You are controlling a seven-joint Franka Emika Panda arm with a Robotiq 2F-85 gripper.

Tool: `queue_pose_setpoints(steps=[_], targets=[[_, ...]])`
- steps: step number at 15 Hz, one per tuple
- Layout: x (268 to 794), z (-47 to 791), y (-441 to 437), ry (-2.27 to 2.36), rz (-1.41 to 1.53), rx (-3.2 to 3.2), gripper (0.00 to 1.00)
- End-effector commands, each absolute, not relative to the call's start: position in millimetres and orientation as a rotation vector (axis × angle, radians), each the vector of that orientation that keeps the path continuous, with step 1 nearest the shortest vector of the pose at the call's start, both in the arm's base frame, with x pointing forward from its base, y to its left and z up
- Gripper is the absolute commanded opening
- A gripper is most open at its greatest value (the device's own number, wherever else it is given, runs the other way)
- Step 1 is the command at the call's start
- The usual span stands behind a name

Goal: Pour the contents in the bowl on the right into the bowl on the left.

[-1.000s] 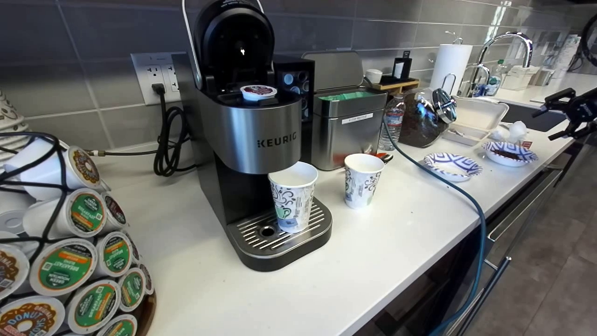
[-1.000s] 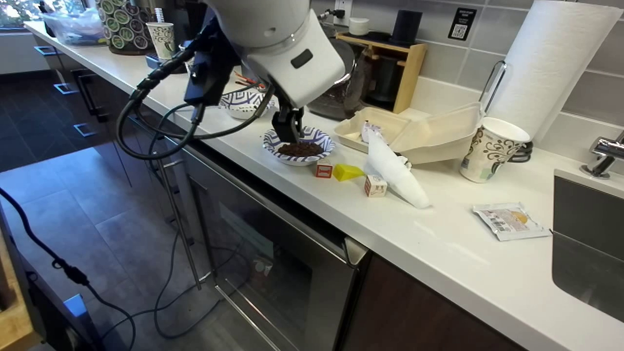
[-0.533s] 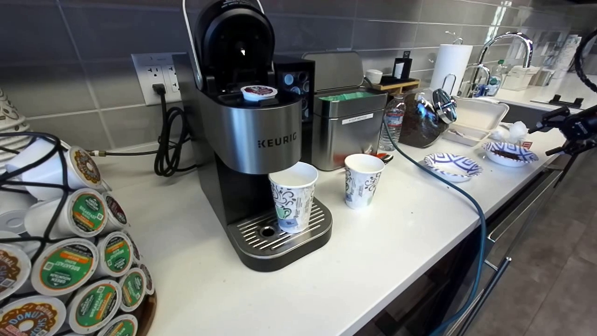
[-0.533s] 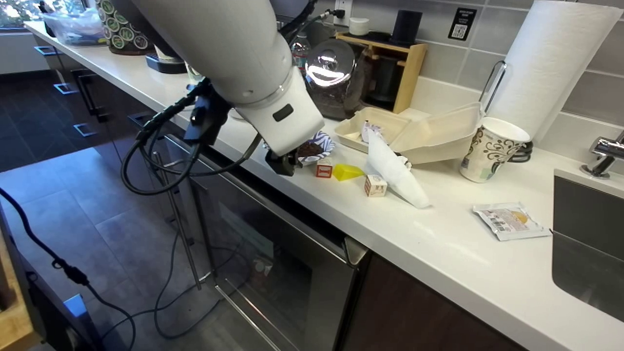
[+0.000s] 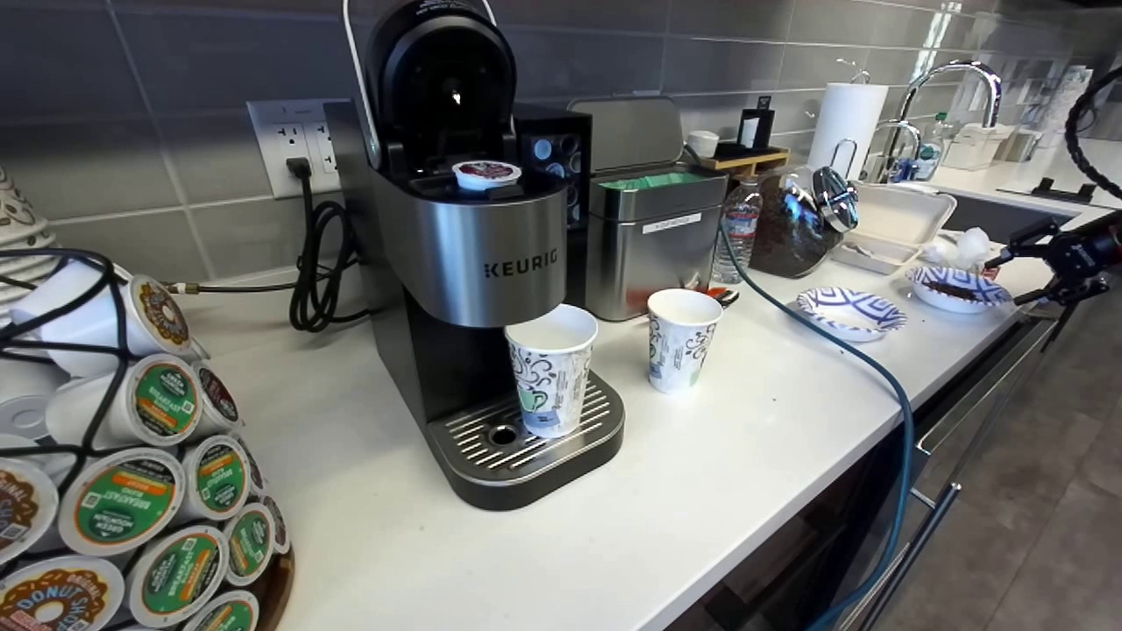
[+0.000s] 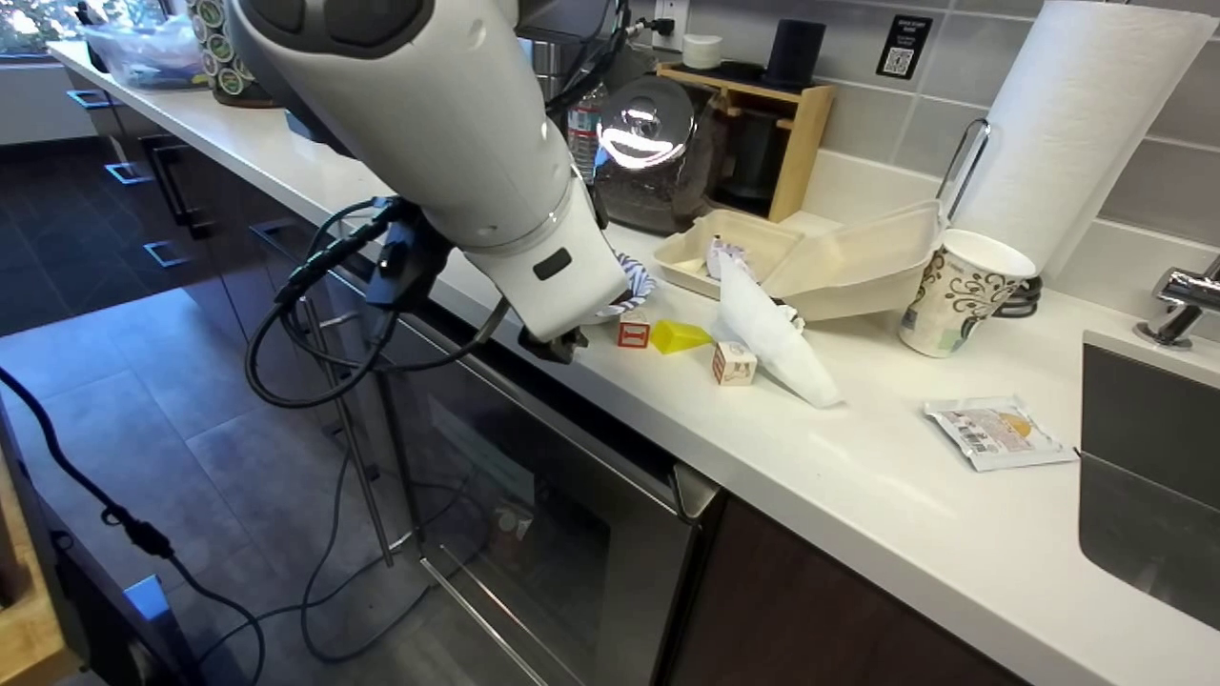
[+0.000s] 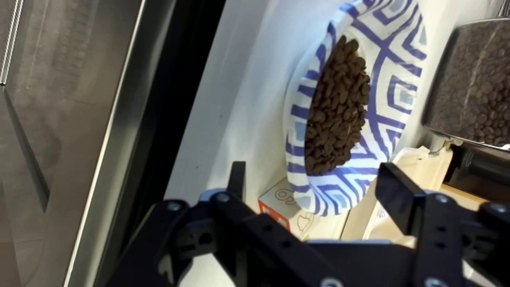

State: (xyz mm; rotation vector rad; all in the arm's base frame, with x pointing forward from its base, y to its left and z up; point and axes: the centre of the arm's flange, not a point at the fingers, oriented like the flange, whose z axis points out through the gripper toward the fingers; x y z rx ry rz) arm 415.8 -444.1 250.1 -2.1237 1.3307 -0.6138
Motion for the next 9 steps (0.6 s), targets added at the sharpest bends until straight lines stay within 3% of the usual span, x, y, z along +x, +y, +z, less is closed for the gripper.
queue_pose_setpoints(steps=[1, 3, 9], targets=[[421.1, 240.6, -443.3, 1.319, -0.628, -2.12, 0.59], [422.6, 239.9, -441.9, 1.313, -0.625, -2.124, 0.48], [425.0, 239.5, -440.4, 1.31, -0.624, -2.129, 0.02]])
